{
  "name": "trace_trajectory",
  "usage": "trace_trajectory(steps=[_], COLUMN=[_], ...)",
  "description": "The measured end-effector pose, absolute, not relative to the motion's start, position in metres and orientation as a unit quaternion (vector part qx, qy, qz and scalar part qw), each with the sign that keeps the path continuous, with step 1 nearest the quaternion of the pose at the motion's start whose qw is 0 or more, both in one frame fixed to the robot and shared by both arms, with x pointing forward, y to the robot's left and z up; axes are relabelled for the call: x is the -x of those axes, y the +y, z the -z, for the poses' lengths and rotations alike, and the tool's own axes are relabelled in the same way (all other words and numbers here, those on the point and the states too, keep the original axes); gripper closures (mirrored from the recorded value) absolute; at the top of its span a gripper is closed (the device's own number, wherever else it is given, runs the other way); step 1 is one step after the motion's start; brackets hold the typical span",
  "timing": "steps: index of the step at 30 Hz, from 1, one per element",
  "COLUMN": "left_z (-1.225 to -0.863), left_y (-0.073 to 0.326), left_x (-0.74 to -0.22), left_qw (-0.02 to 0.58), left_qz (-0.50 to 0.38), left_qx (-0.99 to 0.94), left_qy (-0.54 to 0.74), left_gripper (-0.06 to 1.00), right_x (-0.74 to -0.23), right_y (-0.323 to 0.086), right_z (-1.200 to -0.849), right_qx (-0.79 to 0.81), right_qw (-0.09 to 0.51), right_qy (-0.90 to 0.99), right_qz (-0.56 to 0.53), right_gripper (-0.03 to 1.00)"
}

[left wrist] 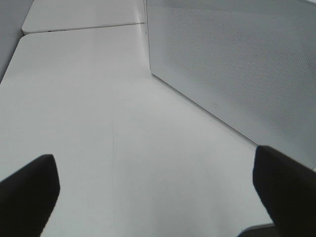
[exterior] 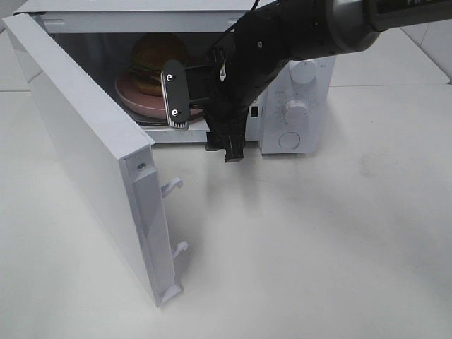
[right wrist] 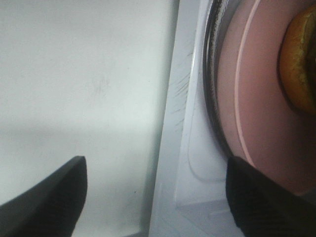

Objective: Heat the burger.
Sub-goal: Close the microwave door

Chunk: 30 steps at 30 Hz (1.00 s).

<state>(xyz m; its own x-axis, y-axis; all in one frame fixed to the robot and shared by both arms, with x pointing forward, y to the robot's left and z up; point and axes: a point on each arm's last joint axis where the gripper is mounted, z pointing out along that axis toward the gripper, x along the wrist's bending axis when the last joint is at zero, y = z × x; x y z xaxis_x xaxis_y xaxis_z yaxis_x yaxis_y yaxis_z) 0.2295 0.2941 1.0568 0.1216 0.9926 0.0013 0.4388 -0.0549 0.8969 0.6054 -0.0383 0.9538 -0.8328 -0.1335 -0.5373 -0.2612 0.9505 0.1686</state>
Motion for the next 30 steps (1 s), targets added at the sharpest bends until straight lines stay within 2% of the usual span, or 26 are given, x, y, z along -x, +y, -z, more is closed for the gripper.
trace_trajectory(steps=[18,30], left_z=[-1.057,-1.057], left_y=[0.294,0.294], left_x=[-0.229,-0.229], left_qw=[0.395,0.395], left_qz=[-0.350,-0.350], left_qx=[-0.636,-0.636], left_qy=[0.563,0.563], left_gripper=[-0.04,-0.04], right_x=[-0.550,-0.510], right_y=[-0.082,-0.112], right_z=[-1.003,-1.032], right_qx=[0.004,-0.117], right_qw=[0.292,0.274], right_qy=[0.944,0.936], right_qz=[-0.155,-0.186], right_gripper=[0.21,0.21])
